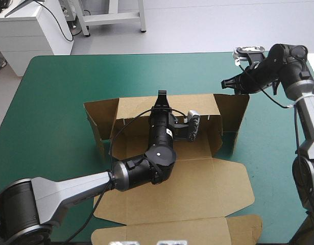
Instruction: Fold the box
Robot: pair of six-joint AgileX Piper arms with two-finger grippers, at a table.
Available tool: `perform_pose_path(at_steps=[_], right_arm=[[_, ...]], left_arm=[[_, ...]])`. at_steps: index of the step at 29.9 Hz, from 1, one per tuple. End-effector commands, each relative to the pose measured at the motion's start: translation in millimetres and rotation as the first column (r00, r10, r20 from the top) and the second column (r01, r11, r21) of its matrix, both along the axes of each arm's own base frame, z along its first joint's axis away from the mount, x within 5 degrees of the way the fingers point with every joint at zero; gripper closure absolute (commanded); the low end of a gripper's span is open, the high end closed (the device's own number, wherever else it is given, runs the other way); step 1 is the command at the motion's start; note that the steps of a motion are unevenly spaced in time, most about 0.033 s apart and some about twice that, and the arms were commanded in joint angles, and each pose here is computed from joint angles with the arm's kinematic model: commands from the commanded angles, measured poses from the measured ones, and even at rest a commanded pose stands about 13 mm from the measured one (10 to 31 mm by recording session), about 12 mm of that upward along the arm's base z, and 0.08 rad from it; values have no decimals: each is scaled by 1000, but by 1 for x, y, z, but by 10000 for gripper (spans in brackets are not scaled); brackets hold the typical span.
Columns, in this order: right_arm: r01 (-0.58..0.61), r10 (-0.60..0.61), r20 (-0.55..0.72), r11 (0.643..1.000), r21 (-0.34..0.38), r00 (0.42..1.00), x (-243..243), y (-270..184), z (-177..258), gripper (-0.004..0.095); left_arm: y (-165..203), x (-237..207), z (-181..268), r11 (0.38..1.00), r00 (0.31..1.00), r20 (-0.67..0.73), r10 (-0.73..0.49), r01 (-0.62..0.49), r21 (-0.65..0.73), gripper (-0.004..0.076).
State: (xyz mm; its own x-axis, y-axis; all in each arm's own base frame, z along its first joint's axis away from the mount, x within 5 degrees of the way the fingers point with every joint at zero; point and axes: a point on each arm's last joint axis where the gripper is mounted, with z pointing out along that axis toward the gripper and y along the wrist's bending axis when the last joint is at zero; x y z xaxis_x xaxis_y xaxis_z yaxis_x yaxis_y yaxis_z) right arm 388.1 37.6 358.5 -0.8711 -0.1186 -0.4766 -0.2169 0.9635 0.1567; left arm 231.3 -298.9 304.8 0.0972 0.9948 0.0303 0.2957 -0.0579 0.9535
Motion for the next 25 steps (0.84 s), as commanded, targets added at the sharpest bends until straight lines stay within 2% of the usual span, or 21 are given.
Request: perform_pose_path(at_steps=[1,12,16,20,23,25], right_arm=[[-29,28,62,999,22,998,-15,-1,30,927],[-89,89,17,996,20,996,-46,1,17,928],[-95,90,84,994,62,992,-65,3,23,928],[-117,107,99,987,106,989,-86,6,15,927],[-137,104,184,974,178,977,-104,12,8,927],[-131,80,253,972,194,964,-118,12,0,927]], left_arm=[[8,-3,32,999,995,103,4,-1,-36,731],[7,-3,32,999,995,102,0,4,-37,731],[7,-3,32,999,995,102,0,4,-37,731],[7,-3,32,999,995,100,4,1,-53,731],[7,-3,32,998,995,100,6,0,-59,731],[7,-3,32,998,995,100,6,0,-59,731]])
